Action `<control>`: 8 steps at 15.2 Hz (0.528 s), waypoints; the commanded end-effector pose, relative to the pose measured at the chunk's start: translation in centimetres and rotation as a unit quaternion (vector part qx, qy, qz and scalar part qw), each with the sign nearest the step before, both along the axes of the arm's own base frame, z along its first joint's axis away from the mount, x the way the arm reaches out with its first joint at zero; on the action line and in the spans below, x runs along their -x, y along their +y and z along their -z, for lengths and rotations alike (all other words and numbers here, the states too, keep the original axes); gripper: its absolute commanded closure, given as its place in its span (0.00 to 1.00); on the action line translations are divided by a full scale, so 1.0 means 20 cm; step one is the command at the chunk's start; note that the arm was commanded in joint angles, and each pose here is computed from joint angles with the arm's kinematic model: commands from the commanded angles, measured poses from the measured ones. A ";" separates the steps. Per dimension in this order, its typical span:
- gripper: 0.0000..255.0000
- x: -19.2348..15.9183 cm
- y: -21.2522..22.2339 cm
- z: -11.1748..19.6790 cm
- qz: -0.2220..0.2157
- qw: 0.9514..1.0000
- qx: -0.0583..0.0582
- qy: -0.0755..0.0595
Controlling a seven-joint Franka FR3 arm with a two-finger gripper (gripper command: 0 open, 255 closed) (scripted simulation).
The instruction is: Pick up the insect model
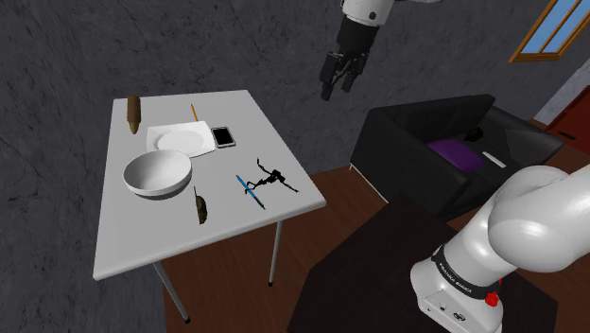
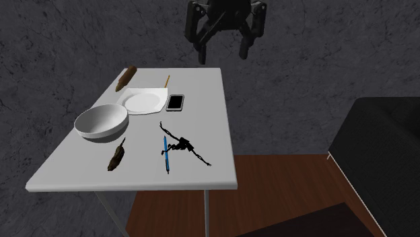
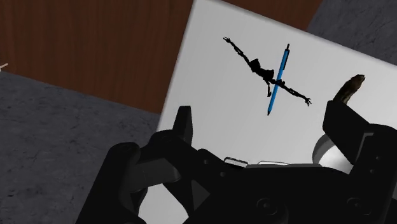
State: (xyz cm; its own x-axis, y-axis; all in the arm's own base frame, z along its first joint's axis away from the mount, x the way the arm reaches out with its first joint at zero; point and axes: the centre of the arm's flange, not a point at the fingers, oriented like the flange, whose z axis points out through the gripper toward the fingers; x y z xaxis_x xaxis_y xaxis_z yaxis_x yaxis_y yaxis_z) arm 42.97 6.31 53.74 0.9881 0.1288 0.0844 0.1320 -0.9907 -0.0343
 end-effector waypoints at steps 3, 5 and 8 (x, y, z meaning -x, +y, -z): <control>0.00 -0.18 0.12 0.20 -0.020 0.999 0.010 0.024; 0.00 -0.27 0.17 0.30 -0.030 0.999 0.014 0.036; 0.00 -0.39 0.26 0.46 -0.045 0.997 0.022 0.054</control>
State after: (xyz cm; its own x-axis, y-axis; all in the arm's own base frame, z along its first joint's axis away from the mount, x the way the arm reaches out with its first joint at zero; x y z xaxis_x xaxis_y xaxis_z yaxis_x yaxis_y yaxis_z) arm 49.93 11.07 45.78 0.9780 0.2080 -0.0169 0.2079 -0.9781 -0.0122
